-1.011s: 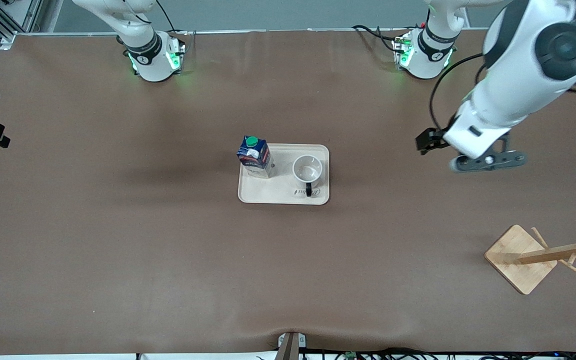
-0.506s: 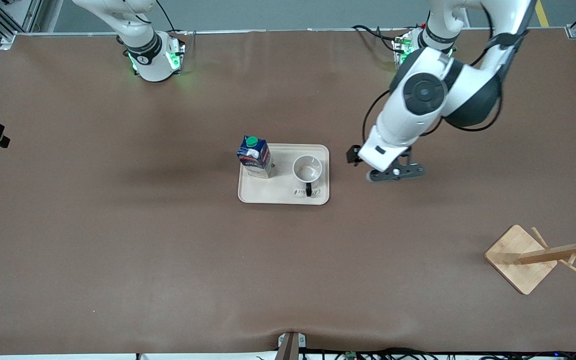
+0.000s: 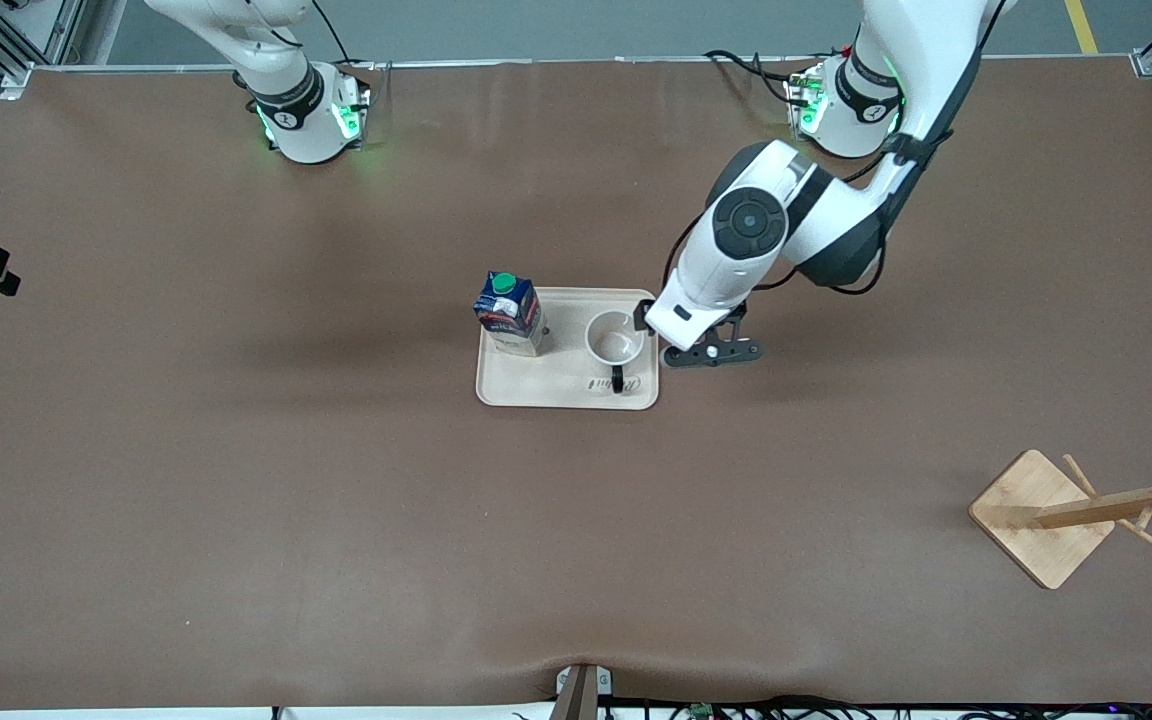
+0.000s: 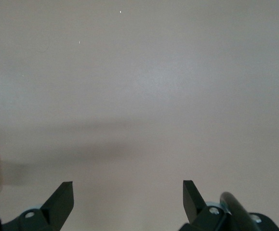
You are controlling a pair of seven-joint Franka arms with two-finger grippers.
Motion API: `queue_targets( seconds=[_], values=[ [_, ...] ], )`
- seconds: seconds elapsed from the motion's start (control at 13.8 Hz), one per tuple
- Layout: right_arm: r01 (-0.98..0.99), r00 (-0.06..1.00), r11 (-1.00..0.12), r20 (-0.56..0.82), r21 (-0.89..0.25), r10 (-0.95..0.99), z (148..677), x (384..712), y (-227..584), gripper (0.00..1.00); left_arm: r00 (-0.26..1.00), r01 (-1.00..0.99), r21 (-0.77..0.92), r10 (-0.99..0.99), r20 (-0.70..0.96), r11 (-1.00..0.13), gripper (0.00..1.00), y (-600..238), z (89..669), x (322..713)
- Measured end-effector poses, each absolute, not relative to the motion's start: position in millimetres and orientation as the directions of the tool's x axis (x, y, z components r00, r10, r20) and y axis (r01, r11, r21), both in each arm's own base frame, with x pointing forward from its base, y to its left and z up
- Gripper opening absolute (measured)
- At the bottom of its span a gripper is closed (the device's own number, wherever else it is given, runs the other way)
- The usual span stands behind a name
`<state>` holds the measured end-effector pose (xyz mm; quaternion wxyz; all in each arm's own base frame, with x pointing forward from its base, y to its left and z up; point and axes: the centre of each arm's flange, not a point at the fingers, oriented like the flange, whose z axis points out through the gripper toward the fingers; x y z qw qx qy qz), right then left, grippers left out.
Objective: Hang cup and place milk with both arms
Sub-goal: 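Lower the left gripper and grasp the white mug by its rim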
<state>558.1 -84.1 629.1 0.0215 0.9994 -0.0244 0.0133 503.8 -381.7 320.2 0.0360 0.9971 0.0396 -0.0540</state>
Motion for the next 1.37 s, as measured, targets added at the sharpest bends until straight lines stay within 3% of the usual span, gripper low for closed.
queue_targets(
  seconds=[0.14,0.51,0.65,0.72,1.01,1.23,1.3,1.37],
  values=[
    [-0.05,0.998,-0.998,0.027,0.042,-0.048,629,558,-84,1.0,0.991,0.078,0.077,0.068,-0.119,-0.994,0.83,-389,302,502],
    [-0.05,0.999,-0.998,0.016,0.042,-0.049,622,562,-85,1.0,0.987,0.107,0.099,0.093,-0.133,-0.989,0.79,-403,265,498],
    [-0.05,0.999,-0.998,0.013,0.042,-0.05,620,563,-86,1.0,0.986,0.1,0.098,0.085,-0.144,-0.99,0.7,-409,254,493],
    [-0.05,0.999,-0.998,0.013,0.042,-0.05,620,563,-86,1.0,0.986,0.097,0.096,0.082,-0.148,-0.991,0.7,-412,250,490],
    [-0.048,0.999,-0.998,0.009,0.041,-0.047,620,563,-84,1.0,0.984,0.095,0.089,0.08,-0.159,-0.991,0.3,-412,242,489],
    [-0.049,0.999,-0.998,0.01,0.041,-0.048,620,562,-85,1.0,0.985,0.089,0.086,0.075,-0.153,-0.992,0.2,-412,241,490],
    [-0.049,0.999,-0.998,0.01,0.041,-0.049,620,562,-85,1.0,0.986,0.086,0.087,0.073,-0.147,-0.992,0.1,-412,243,491],
    [-0.049,0.999,-0.998,0.01,0.041,-0.049,620,562,-85,1.0,0.988,0.086,0.089,0.073,-0.14,-0.992,0.1,-412,245,494]
  ],
)
